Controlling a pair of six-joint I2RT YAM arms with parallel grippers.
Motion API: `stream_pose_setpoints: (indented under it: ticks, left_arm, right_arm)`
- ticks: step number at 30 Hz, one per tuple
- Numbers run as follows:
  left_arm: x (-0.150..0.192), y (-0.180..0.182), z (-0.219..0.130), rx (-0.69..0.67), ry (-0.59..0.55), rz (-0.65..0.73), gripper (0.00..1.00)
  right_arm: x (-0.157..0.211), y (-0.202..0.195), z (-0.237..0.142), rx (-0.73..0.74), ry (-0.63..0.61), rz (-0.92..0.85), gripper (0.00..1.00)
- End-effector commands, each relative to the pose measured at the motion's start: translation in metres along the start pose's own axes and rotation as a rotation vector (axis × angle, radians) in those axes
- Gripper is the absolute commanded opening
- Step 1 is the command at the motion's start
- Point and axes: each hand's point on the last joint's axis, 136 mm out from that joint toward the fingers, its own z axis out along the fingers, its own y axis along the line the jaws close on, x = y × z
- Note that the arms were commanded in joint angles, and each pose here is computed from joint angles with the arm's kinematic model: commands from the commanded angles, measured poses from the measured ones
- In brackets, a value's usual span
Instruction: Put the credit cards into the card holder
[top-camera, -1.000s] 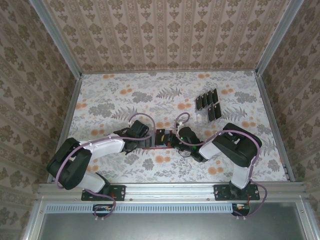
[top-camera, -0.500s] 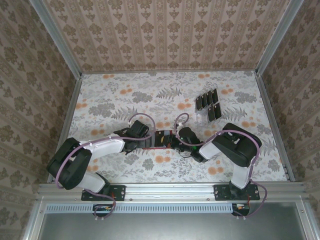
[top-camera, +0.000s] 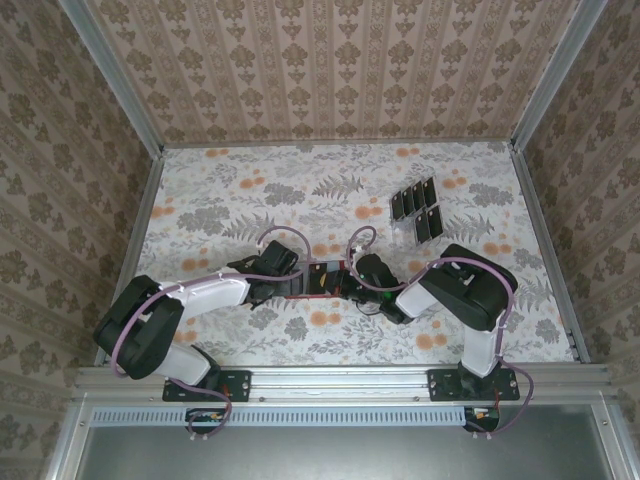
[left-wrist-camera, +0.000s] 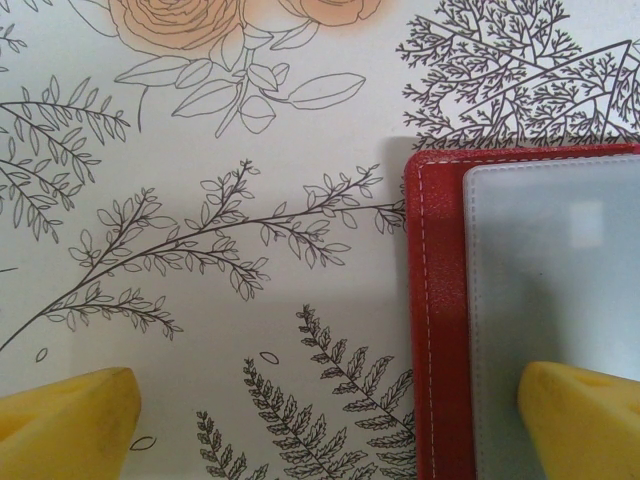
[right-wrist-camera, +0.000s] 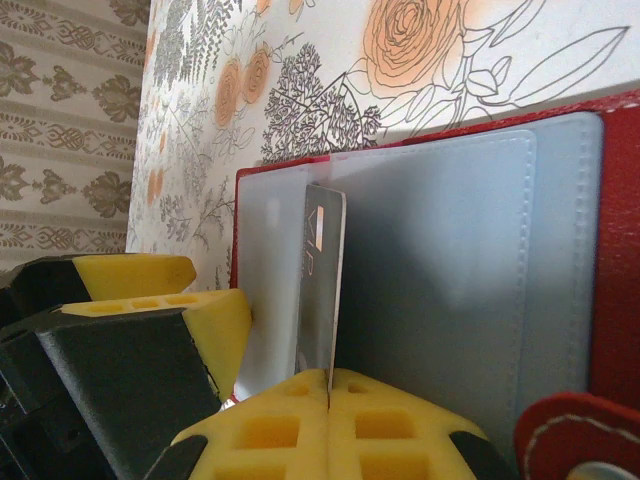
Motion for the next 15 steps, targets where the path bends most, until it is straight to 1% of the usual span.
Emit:
stream_pose_setpoints:
  ticks: [1,14,15]
  left_arm:
    - [0.0173,0.0122,0.0053,-0.055,0.053,0.015,1.0]
    - [0.0165,0.01,0.0048,-0.045,0.05,0.013,1.0]
    - [0.016,0.0096,0.0047,-0.043,0.049,0.014,1.0]
  right_arm:
    - [0.0209,-0.0307,0.004,0.102,0.08,0.03,0.0]
    - [0.0271,-0.0361,0.0118,0.133,0.145,0.035,0.0]
    - [0.0255,-0.0357,0.0111,0.133,0.145,0.035,0.01]
